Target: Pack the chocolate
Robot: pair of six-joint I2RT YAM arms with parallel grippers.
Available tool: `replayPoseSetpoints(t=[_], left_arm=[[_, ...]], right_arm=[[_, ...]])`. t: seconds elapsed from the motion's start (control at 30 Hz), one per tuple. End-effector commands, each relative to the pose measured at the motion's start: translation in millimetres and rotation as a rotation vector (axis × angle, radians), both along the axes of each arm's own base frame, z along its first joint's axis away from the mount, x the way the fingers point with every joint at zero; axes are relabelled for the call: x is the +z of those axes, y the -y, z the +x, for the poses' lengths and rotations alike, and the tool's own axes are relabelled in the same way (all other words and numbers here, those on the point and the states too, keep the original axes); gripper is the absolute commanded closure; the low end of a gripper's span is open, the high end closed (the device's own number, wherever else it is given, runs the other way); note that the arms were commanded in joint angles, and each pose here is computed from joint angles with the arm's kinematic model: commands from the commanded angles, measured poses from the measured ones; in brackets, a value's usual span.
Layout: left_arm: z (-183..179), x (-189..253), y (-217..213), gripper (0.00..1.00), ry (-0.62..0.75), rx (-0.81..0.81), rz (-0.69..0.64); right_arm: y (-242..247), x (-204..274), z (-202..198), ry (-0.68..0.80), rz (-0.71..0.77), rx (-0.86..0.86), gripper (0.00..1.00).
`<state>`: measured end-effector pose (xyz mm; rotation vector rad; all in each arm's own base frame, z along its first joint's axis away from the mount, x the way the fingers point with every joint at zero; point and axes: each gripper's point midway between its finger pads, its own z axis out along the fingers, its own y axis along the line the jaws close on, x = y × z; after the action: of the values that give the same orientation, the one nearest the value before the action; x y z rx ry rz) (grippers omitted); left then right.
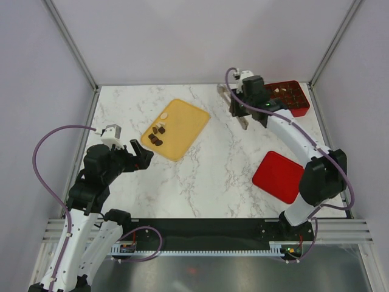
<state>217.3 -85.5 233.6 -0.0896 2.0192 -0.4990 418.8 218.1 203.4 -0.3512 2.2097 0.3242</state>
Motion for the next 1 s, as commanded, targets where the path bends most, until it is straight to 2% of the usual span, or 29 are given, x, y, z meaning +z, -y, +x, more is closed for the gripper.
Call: replayPoseSetpoints(t=[0.0,0.17,0.37,0.63,0.97], left_arm=[[4.0,4.9,-2.8,0.0,0.037,0.011,0.009],[4.3,4.0,-2.0,0.0,0.032,0.007,0.006],[4.9,2.6,-1.5,0.0,0.026,0.005,0.009],[5.2,2.3,-1.8,0.0,0.024,0.007,0.008],[6.1,1.2,-2.4,0.0,0.02,0.011,0.012]], right_arm=[[89.5,22.0,19.4,0.041,-0.058,-0.212,0.65],[200.6,18.1,42.4,0.019,-0.092,-0.523,0.64],[260.8,3.9,64.6,-0.018,-0.038,-0.655,0.63],[294.6,-26.0,86.3,-0.076,-0.007,-0.712,0.61],[307.5,-30.2,104.0,-0.073,-0.004,-0.721,0.6]])
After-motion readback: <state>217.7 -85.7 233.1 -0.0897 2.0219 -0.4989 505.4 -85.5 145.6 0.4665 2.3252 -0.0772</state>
